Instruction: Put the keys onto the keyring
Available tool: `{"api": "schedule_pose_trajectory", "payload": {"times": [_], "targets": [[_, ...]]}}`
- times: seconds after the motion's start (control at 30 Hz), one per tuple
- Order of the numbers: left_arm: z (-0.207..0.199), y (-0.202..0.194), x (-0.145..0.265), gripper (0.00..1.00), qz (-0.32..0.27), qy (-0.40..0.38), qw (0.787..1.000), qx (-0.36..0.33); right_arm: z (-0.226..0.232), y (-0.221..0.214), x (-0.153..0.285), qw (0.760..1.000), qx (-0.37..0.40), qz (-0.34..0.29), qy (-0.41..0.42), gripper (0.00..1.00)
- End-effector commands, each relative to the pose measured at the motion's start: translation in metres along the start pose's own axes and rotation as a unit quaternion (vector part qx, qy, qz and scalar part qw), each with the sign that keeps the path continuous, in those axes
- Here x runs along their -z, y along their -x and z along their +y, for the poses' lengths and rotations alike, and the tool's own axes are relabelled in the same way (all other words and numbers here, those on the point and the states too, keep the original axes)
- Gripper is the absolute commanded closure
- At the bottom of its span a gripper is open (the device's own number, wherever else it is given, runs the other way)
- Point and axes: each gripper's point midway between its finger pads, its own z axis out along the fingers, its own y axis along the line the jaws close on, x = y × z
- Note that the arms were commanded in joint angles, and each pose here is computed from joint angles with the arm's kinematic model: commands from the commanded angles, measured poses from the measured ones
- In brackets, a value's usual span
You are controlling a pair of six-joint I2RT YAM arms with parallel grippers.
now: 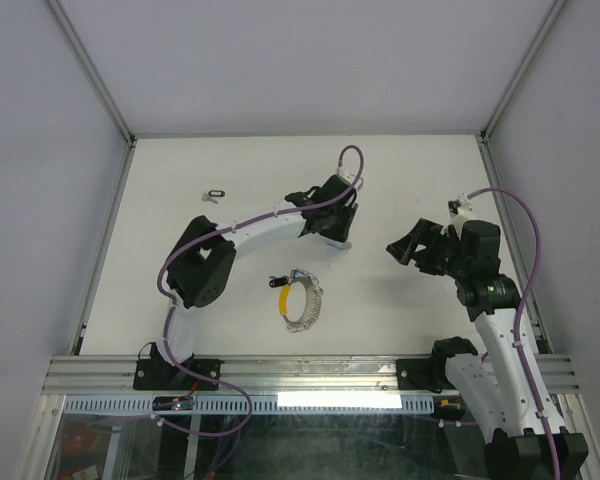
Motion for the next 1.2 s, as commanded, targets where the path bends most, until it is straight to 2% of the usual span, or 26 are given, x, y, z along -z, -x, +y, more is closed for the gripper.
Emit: {"api": "schedule_pose_trajectory", "payload": {"times": [0.0,0.1,0.3,0.43,0.53,0.63,0.83,1.17], "targets": [[-0.038,0.031,0.016,0.65,-0.054,-0.052,0.997,-0.017,0.002,0.014,0.004,1.000,-0.002,-0.026,-0.006,0.17],[-0.015,0.036,0.032,0.54,-0.078,-0.015,0.997,-0.014,0.002,0.011,0.002,1.000,-0.004,-0.019,-0.004,0.17],[0.072,0.031,0.083,0.53,-0.106,0.057,0.991,0.055,0.002,0.009,-0.001,1.000,-0.005,-0.015,0.003,0.17],[0.148,0.000,0.120,0.52,-0.116,0.128,0.977,0.121,0.001,0.007,-0.004,1.000,-0.006,-0.010,0.003,0.16],[0.201,-0.030,0.144,0.53,-0.111,0.179,0.960,0.184,0.002,0.007,-0.006,1.000,-0.007,-0.007,0.008,0.16],[0.238,-0.058,0.162,0.53,-0.105,0.228,0.939,0.235,0.003,0.006,-0.009,1.000,-0.010,-0.003,0.013,0.16],[0.277,-0.096,0.168,0.59,-0.065,0.304,0.909,0.278,0.005,0.006,-0.010,1.000,-0.012,-0.001,0.019,0.16],[0.292,-0.098,0.145,0.64,-0.051,0.299,0.909,0.286,0.005,0.004,-0.009,1.000,-0.013,0.000,0.020,0.16]]}}
